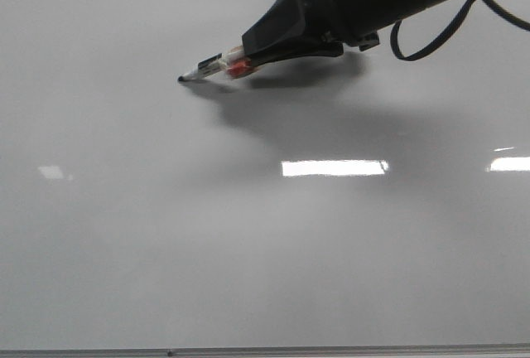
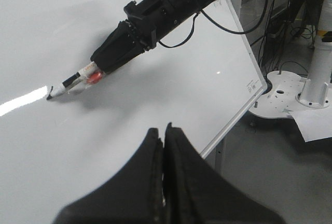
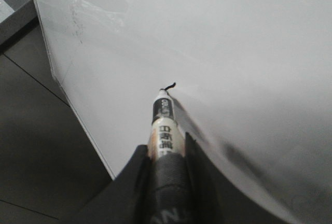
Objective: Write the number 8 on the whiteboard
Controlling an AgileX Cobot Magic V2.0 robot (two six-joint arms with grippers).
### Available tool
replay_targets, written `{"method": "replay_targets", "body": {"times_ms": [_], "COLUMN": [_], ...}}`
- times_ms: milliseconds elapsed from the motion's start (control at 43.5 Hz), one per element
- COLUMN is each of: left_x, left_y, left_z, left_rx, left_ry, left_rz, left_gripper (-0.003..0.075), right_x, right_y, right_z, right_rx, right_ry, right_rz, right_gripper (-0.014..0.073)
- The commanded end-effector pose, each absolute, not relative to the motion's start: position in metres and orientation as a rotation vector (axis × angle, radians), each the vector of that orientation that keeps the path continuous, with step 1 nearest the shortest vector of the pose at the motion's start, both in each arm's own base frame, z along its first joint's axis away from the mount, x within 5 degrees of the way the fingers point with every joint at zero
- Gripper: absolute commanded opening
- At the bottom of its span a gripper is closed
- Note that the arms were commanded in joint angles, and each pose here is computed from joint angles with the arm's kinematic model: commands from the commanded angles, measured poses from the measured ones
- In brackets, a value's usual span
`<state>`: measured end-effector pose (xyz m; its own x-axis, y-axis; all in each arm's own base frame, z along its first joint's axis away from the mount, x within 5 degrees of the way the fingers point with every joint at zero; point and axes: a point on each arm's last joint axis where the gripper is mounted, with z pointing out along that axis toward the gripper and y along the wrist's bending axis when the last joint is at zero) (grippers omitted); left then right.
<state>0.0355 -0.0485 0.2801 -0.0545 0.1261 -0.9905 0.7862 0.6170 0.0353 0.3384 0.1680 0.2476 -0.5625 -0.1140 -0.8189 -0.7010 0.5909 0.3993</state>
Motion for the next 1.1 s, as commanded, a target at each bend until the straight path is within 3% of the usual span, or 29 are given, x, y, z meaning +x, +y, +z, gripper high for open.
{"method": "replay_targets", "body": {"times_ms": [0,713,1082], "left_x": [0.037,0.037,0.037], "left_y": [-0.048,-0.048,-0.048], "left_z": [0.295,0.295,0.295], "left_rx": [0.724,0.724,0.724], "left_ry": [1.490,1.490,1.490], "left_rz": [-0.670,-0.670,-0.670], "left_gripper": [-0.0021,-0.0021,-0.0021], "right_x": [0.341,0.326,0.322], "right_y": [0.171,0.118,0.143], "right_z": [0.264,0.234,0.209], "right_rx": [-0.631,-0.585,-0.632], "right_ry": [1.971,2.106,2.151], "right_rz": [0.933,0.877,0.919], "right_gripper": [-0.0069,-0.0067,-0.0067]}}
